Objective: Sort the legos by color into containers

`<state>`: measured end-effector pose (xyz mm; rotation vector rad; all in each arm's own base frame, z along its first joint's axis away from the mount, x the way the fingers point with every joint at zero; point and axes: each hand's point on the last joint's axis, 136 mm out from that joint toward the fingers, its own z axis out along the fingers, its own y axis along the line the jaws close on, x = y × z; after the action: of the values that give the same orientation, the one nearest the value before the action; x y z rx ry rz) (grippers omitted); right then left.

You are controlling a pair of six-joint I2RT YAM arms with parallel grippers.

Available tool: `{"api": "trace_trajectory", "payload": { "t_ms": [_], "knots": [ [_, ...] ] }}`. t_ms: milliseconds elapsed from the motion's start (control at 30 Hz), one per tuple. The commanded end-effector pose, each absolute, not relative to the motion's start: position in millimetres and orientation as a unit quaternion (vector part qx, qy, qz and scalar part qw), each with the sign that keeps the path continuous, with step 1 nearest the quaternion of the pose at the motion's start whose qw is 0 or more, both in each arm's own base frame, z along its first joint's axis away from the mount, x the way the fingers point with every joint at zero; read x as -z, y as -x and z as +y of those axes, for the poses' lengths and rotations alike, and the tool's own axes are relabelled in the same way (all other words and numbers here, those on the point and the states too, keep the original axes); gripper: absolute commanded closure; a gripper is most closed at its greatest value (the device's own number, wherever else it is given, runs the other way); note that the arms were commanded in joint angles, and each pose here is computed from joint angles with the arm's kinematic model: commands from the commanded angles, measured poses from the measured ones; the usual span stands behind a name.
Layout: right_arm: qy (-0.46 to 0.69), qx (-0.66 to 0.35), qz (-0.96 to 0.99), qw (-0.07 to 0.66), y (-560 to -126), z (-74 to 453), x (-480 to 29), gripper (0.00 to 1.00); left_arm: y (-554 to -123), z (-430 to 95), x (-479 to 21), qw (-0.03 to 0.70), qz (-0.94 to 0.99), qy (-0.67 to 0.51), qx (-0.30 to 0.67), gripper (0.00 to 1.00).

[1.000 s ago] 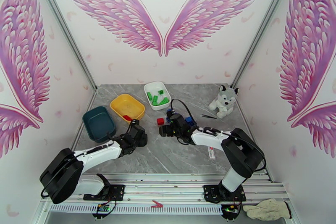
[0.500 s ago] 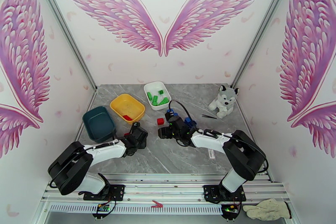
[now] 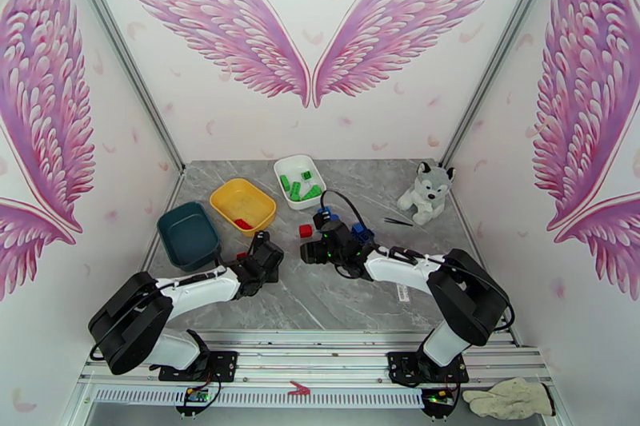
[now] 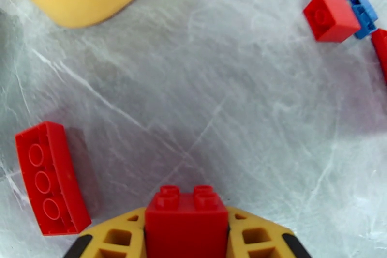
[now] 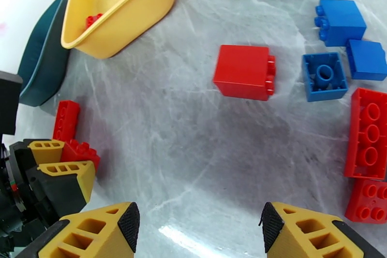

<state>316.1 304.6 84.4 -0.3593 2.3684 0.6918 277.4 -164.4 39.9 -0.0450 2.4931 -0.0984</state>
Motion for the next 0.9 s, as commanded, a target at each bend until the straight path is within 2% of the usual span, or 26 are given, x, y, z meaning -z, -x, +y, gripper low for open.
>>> {"api": "trace_trajectory", "payload": {
  "t_ms": [0,200,367,600,867],
  "knots": [
    [0.158,-0.323,0.88,0.311,-304.4,325.0,-95.9,0.27,-294.1,-169.4,-66.4,0.351,0.934,0.025,0.059,0.75],
    [0.176,-0.427,0.842,0.278,-288.3,356.7,-106.8,0.27,-320.1,-165.2,-81.7,0.374,0.92,0.05,0.103,0.76],
    [0.175,-0.474,0.821,0.266,-286.5,372.1,-112.8,0.26,-349.6,-152.7,-105.1,0.408,0.899,0.081,0.135,0.77],
    [0.17,-0.45,0.832,0.274,-289.7,364.8,-109.2,0.26,-394.7,-129.4,-146.3,0.46,0.871,0.112,0.13,0.76],
    [0.166,-0.398,0.852,0.297,-292.9,345.4,-107.5,0.25,-451.3,-106.7,-140.7,0.463,0.871,0.137,0.095,0.74]
  ]
}}
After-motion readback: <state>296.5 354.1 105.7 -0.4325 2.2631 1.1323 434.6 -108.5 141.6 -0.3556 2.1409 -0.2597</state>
